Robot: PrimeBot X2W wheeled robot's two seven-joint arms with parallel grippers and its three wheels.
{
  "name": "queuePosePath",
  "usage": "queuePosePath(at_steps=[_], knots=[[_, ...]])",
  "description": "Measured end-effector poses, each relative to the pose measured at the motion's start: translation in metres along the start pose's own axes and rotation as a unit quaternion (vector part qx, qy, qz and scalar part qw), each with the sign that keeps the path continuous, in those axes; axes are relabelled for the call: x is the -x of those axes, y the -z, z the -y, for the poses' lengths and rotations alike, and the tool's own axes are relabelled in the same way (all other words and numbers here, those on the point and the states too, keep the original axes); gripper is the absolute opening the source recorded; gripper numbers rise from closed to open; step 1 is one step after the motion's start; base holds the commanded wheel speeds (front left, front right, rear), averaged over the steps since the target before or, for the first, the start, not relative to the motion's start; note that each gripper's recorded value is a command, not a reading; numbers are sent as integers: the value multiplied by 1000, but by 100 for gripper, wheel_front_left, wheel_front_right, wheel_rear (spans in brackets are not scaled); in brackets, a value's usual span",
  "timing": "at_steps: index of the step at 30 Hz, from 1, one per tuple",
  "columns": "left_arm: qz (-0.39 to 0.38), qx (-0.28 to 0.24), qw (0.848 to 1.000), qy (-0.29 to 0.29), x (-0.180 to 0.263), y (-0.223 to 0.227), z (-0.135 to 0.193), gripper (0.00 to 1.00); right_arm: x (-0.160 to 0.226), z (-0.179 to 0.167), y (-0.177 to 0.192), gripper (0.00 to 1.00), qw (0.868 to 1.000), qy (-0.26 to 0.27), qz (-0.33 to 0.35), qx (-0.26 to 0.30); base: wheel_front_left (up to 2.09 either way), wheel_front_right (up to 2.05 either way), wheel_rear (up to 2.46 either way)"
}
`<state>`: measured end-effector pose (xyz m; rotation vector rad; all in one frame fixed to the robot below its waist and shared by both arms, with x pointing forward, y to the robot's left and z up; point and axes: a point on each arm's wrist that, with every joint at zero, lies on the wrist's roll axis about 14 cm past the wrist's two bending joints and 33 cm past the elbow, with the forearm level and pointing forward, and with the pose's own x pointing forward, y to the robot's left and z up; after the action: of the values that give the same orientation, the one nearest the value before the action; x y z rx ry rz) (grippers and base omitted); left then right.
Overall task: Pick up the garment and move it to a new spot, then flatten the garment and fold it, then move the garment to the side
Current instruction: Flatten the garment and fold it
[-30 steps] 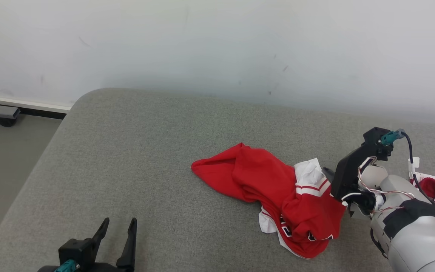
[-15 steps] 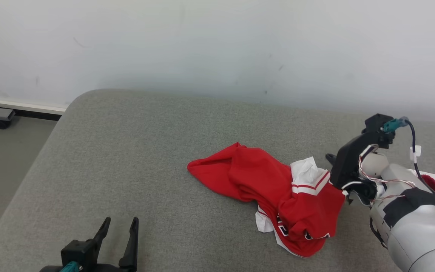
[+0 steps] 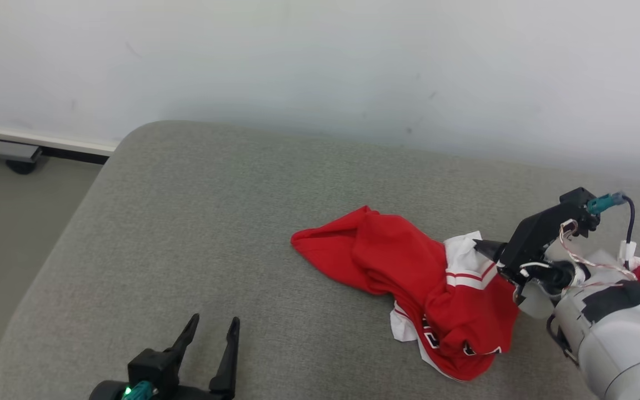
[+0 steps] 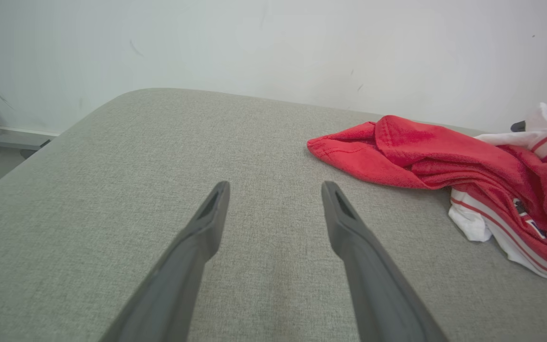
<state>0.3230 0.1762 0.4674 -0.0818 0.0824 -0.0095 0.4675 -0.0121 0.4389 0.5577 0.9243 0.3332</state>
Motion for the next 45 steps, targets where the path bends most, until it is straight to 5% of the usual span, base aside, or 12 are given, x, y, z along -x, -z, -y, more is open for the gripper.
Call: queuePosePath(at_steps=[11, 19, 20, 21, 28, 35, 45], knots=[[-2, 18, 1000, -22, 9, 3, -2, 100, -11, -15, 14, 100, 991, 28, -114, 64, 0, 0, 0], [-6, 19, 999, -36, 15, 6, -12, 100, -9, -8, 45, 100, 960, 79, -211, 166, 0, 0, 0], [-5, 19, 999, -37, 15, 6, -12, 100, -7, -7, 47, 25, 956, 84, -219, 175, 0, 0, 0], [-5, 19, 999, -37, 15, 6, -12, 100, -6, -6, 48, 0, 954, 86, -224, 179, 0, 0, 0], [-4, 20, 999, -39, 16, 6, -14, 100, 0, -14, 38, 0, 952, 81, -217, 200, 0, 0, 0], [-3, 19, 999, -30, 11, 4, -11, 100, 7, -71, -20, 0, 969, -6, -95, 228, 0, 0, 0], [-6, 20, 1000, -7, 4, 6, 2, 100, 29, -84, -68, 0, 971, -74, 90, 209, 0, 0, 0]])
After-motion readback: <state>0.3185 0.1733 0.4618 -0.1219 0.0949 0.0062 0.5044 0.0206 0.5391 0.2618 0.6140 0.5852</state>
